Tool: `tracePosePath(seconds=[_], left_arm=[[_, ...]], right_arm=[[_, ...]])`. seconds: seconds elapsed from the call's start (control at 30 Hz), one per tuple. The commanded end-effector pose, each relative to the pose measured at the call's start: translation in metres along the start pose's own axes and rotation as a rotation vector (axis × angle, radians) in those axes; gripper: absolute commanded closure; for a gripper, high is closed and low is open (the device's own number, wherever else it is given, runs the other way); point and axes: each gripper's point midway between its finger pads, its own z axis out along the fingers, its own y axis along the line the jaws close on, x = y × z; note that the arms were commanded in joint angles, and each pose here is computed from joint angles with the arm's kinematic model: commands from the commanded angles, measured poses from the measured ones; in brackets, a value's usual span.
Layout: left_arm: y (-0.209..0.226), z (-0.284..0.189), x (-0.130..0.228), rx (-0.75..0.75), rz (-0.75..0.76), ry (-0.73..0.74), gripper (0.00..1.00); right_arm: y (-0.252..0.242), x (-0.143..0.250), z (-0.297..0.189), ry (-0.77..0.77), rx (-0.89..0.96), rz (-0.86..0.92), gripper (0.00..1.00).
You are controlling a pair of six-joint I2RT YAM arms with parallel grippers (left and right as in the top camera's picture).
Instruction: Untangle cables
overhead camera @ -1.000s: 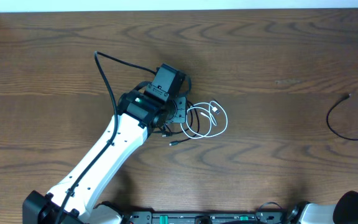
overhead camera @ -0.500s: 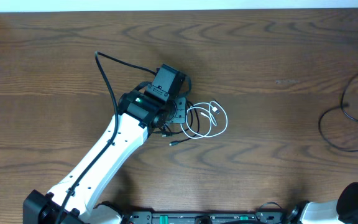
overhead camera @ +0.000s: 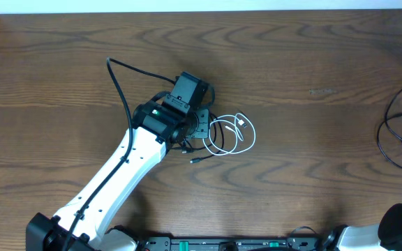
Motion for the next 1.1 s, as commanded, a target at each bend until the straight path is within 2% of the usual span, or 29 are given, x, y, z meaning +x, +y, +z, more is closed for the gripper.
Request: tracePosePath(seconds=[0.0, 0.1, 0.27, 0.47, 0.7, 0.77, 0.8, 1.07], left_arm=[[0.004, 0.005, 0.003, -0.020, 0.017, 0.012, 0.69], [0.004, 0.005, 0.003, -0.021, 0.017, 0.012, 0.69], [0.008, 0.004, 0.002, -0.045, 0.018, 0.004, 0.69], [0.027, 0.003, 0.001, -0.145, 0.020, -0.011, 0.68], [0.040, 0.002, 0.006, -0.182, 0.000, 0.018, 0.67], [0.051, 0.001, 0.006, -0.199, -0.028, 0.029, 0.67], [0.056, 0.001, 0.006, -0.206, -0.045, 0.031, 0.63], [0.104, -0.004, 0.005, -0.266, -0.236, 0.059, 0.59]], right_arm=[[0.045, 0.015, -0.008, 0.057, -0.232, -0.129, 0.28], [0.060, 0.031, -0.011, 0.112, -0.293, -0.161, 0.24], [0.081, 0.063, -0.015, 0.218, -0.324, -0.233, 0.24], [0.118, 0.113, -0.013, 0.350, -0.383, -0.373, 0.23], [0.158, 0.177, 0.005, 0.468, -0.447, -0.512, 0.23], [0.169, 0.202, 0.012, 0.503, -0.466, -0.560, 0.23], [0.172, 0.211, 0.015, 0.514, -0.474, -0.578, 0.23], [0.218, 0.303, 0.035, 0.539, -0.592, -0.790, 0.24]])
